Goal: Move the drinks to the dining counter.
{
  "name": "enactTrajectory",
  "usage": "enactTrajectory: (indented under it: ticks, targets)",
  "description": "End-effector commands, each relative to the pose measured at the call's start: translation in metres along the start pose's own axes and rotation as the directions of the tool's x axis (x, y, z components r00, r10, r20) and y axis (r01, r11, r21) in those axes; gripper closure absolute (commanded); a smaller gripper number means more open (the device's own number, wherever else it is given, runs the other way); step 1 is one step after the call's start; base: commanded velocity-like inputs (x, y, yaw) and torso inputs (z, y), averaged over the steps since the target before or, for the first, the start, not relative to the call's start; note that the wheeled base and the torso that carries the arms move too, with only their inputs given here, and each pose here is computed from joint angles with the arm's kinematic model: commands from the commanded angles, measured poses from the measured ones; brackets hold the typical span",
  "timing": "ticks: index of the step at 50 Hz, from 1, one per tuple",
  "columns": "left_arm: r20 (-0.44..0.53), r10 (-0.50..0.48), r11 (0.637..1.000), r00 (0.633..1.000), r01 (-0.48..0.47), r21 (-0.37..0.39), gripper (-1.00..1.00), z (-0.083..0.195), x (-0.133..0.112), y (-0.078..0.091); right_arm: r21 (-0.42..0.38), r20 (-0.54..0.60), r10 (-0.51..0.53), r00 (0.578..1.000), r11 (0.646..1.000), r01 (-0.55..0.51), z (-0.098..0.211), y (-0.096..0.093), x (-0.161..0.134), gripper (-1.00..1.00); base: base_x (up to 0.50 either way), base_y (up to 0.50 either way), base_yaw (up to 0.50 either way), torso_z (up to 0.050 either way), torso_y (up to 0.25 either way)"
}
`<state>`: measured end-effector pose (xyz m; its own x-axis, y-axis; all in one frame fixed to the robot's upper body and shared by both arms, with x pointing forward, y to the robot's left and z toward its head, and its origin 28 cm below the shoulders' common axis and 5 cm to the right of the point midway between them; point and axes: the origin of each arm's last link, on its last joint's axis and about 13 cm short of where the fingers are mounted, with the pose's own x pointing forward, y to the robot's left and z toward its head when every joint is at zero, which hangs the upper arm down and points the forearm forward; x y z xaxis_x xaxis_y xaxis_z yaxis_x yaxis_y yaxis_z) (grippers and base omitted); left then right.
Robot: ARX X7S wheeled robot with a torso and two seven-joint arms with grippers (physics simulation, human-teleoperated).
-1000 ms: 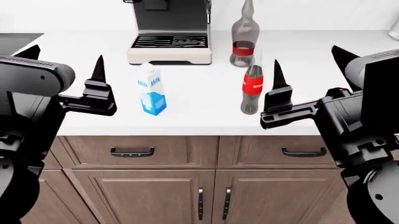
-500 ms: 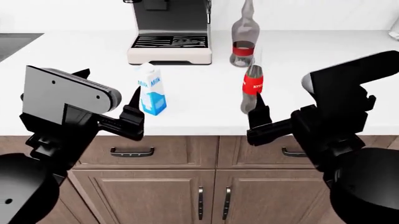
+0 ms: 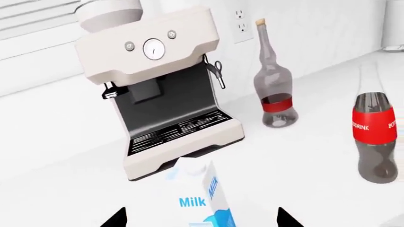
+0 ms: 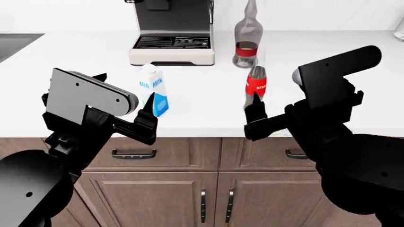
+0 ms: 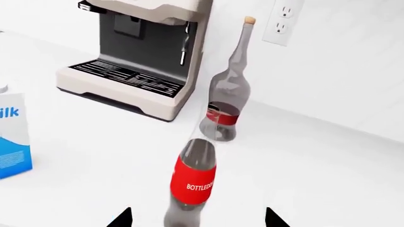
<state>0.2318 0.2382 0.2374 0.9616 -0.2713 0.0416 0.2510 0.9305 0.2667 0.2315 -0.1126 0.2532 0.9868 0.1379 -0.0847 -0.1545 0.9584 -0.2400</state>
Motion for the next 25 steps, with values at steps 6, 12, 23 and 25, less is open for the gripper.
enactTrajectory:
  ticks: [6, 12, 23, 25]
  targets:
    - [-0.009, -0.02, 1.0, 1.0, 0.02, 0.003, -1.0, -0.006, 0.005, -0.003, 0.018, -0.036, 0.022, 0.999, 1.0, -0.022, -0.005, 0.0, 0.034, -1.0, 0.0, 0.0, 0.0, 0.0, 0.0]
    - [-0.006, -0.019, 1.0, 1.0, 0.019, 0.01, -1.0, -0.007, 0.001, -0.004, 0.013, -0.063, 0.027, 0.998, 1.0, -0.026, -0.008, -0.001, 0.046, -1.0, 0.0, 0.0, 0.0, 0.0, 0.0]
    - [-0.004, -0.023, 1.0, 1.0, 0.023, 0.01, -1.0, -0.009, 0.001, -0.005, 0.034, -0.087, 0.023, 0.996, 0.999, -0.02, -0.011, -0.002, 0.062, -1.0, 0.0, 0.0, 0.0, 0.0, 0.0]
    - [-0.005, -0.025, 1.0, 1.0, 0.025, 0.013, -1.0, -0.009, 0.0, -0.006, 0.037, -0.092, 0.027, 0.995, 0.999, -0.023, -0.012, -0.001, 0.066, -1.0, 0.0, 0.0, 0.0, 0.0, 0.0]
